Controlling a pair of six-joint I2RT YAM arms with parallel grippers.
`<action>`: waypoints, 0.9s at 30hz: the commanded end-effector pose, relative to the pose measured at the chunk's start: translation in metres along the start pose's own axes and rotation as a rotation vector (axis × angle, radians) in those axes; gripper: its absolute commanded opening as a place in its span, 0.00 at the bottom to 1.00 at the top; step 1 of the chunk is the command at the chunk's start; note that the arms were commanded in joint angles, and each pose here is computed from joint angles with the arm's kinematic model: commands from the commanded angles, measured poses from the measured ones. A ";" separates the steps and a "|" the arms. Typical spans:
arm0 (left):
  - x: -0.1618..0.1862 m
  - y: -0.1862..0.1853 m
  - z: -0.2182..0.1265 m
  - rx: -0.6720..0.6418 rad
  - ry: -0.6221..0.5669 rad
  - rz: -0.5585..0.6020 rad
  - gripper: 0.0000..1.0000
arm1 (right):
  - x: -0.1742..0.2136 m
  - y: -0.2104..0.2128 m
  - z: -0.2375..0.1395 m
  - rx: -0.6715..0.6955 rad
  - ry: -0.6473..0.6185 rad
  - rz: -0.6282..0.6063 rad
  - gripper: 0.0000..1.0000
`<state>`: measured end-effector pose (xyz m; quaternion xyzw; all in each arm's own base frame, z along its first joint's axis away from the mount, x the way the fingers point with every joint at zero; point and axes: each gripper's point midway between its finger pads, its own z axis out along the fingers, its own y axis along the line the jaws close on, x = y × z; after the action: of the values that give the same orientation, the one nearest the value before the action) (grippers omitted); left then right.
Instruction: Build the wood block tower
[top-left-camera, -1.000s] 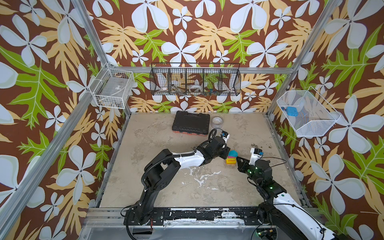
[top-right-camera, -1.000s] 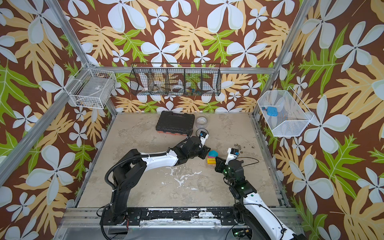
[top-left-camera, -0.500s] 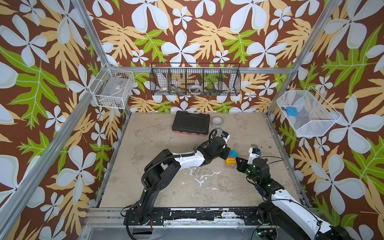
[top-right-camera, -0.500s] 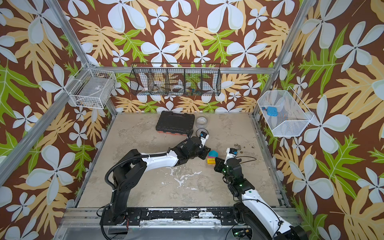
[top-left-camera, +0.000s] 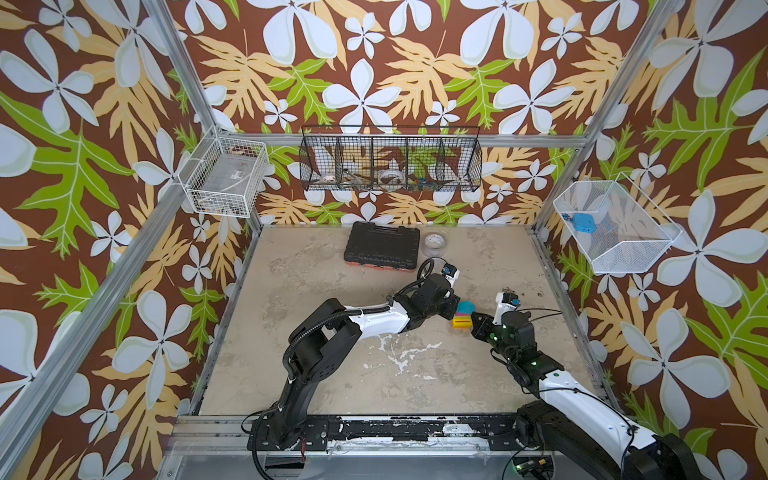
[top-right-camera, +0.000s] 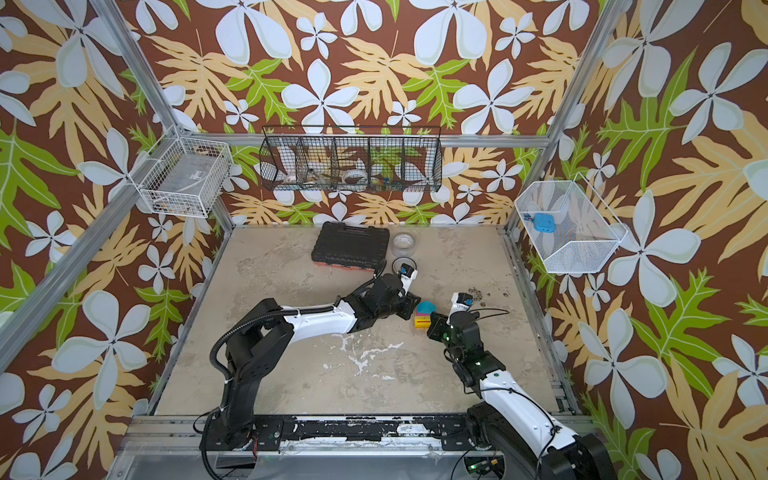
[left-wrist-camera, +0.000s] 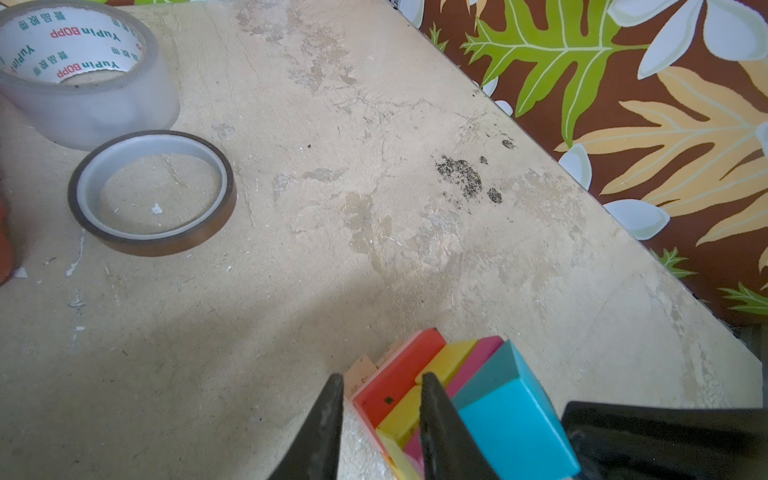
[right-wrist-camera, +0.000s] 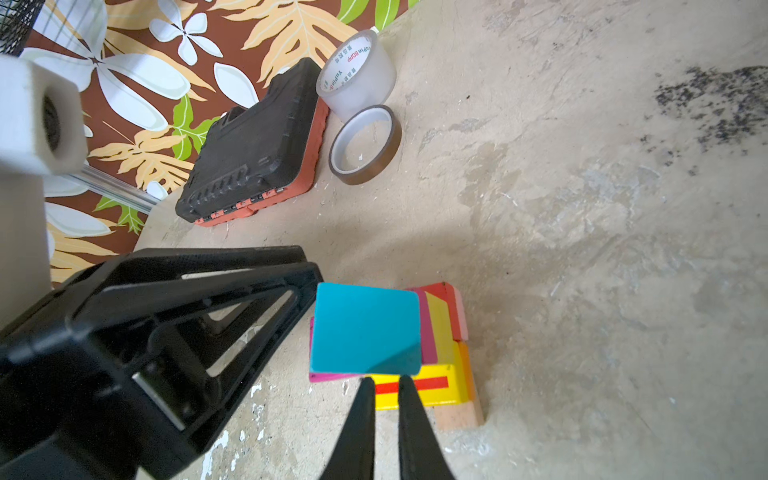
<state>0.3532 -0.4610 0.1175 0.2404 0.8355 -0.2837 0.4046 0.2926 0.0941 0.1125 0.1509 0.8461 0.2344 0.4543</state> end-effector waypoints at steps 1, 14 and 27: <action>-0.008 -0.002 -0.003 -0.002 -0.024 0.020 0.33 | -0.008 0.004 0.001 -0.006 -0.031 -0.003 0.13; -0.008 -0.002 -0.005 0.000 -0.027 0.023 0.33 | -0.009 0.004 0.003 -0.003 -0.026 -0.003 0.11; -0.012 -0.002 -0.013 0.000 -0.046 0.020 0.32 | -0.006 0.004 0.001 -0.010 -0.021 0.007 0.21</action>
<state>0.3498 -0.4549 0.1213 0.2470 0.8329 -0.2785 0.4095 0.2954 0.0953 0.1142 0.1506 0.8453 0.2353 0.4554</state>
